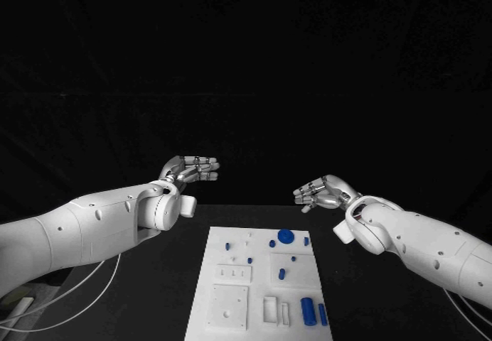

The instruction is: Assemble the parts on the task board

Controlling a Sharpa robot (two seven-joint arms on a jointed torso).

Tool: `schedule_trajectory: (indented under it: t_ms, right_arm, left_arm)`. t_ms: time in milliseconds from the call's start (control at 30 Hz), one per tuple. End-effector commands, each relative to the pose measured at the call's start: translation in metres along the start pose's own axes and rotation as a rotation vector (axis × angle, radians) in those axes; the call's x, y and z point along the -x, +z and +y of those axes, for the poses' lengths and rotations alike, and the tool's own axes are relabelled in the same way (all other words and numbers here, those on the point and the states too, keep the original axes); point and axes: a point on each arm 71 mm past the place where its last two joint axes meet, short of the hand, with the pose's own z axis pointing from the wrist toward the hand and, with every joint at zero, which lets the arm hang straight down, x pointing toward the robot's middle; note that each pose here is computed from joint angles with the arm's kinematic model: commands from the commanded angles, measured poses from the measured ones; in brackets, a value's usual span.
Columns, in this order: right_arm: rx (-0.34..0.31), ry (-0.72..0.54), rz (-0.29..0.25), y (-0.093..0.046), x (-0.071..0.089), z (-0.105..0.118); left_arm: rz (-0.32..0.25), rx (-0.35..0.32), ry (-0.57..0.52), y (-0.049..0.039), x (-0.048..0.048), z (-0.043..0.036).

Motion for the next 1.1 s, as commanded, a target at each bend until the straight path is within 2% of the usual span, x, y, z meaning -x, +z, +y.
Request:
schedule_trajectory:
  t_ms: [33,200,500,800,1100]
  right_arm:
    - [0.082,-0.339,0.081,0.001,-0.01,0.011]
    - [0.073,-0.53,0.098,0.004,-0.017,0.018]
    - [0.088,-0.74,0.102,0.009,-0.031,0.033]
    - [0.106,-0.861,0.094,0.012,-0.043,0.045]
    - [0.086,-0.934,0.091,0.015,-0.052,0.046]
  left_arm:
    - [0.072,-0.04,0.024,-0.0058,-0.0081,-0.0089]
    - [0.128,-0.055,0.015,-0.0168,-0.0135,-0.0176]
    - [0.175,-0.092,-0.004,-0.0329,-0.0207,-0.0307]
    - [0.209,-0.123,-0.008,-0.0415,-0.0267,-0.0418]
    - [0.228,-0.132,-0.013,-0.0477,-0.031,-0.0499]
